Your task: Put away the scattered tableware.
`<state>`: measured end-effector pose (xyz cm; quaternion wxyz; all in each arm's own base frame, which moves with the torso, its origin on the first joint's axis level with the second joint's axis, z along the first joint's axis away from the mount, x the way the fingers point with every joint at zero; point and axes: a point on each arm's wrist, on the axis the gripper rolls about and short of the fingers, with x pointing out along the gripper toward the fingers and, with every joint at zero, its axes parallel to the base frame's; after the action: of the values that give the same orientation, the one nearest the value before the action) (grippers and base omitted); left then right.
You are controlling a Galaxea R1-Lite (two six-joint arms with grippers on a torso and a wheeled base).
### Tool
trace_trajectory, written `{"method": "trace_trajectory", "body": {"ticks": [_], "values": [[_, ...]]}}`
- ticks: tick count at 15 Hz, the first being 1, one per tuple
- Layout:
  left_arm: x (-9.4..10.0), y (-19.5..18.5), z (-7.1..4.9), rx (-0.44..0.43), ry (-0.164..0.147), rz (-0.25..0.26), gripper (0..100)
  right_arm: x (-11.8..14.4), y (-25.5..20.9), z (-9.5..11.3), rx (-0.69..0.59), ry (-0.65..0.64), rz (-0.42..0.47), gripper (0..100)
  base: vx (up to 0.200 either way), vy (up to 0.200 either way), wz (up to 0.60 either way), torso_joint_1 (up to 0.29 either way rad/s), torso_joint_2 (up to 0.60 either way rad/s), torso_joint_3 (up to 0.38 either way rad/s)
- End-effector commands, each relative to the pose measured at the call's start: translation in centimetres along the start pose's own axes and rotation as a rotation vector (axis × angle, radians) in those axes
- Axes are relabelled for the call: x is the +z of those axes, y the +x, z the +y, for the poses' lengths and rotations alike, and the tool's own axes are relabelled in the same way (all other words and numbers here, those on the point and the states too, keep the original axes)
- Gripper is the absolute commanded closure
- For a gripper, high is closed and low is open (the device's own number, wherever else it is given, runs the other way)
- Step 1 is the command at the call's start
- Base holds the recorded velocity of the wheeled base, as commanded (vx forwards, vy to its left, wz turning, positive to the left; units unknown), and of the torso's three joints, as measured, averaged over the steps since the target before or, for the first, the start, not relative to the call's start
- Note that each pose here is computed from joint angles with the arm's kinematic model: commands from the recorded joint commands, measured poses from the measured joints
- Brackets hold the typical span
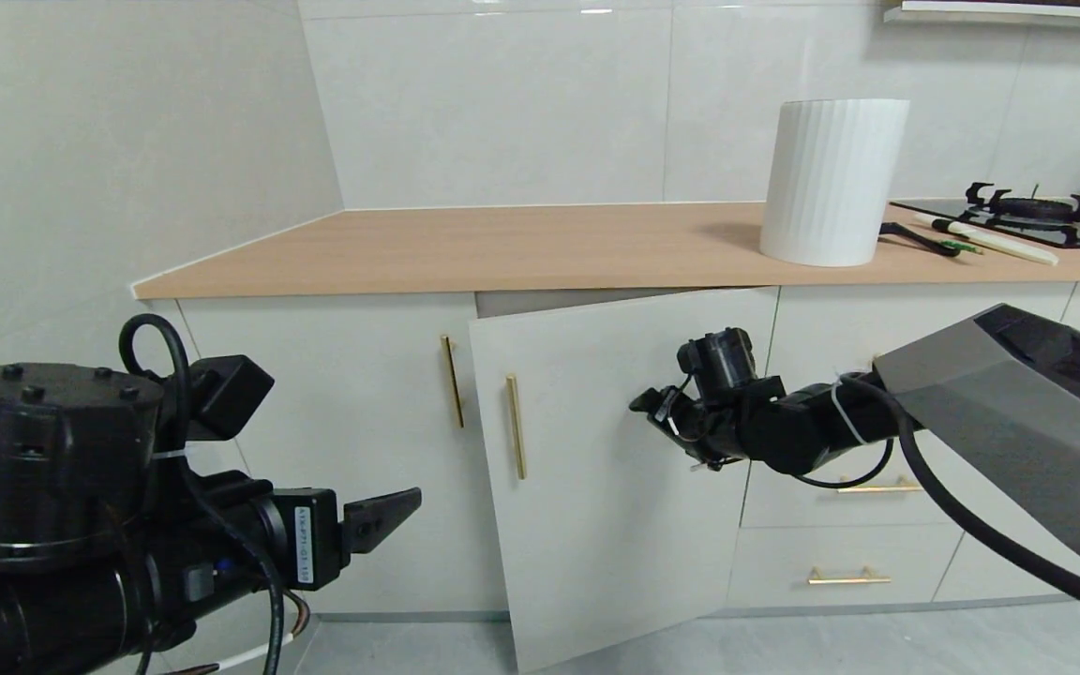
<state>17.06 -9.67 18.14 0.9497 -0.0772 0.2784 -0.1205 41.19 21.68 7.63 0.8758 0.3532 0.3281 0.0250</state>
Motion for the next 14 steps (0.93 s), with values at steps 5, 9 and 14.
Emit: {"method": "trace_trajectory", "body": {"ticks": [5, 9, 14], "values": [[0.0, 0.0, 0.0, 0.0, -0.001, 0.002, 0, 2.2, 2.1, -1.2, -0.044, 0.089, -0.101, 0, 0.0, 0.0, 0.0, 0.0, 0.0, 0.0], [-0.1, 0.2, 0.0, 0.002, 0.001, 0.006, 0, 3.0, 2.8, -1.7, -0.07, 0.108, -0.155, 0, 0.0, 0.0, 0.0, 0.0, 0.0, 0.0], [-0.1, 0.2, 0.0, 0.002, 0.002, 0.008, 0, 3.3, 2.7, -1.7, -0.069, 0.115, -0.161, 0, 0.0, 0.0, 0.0, 0.0, 0.0, 0.0]]}}
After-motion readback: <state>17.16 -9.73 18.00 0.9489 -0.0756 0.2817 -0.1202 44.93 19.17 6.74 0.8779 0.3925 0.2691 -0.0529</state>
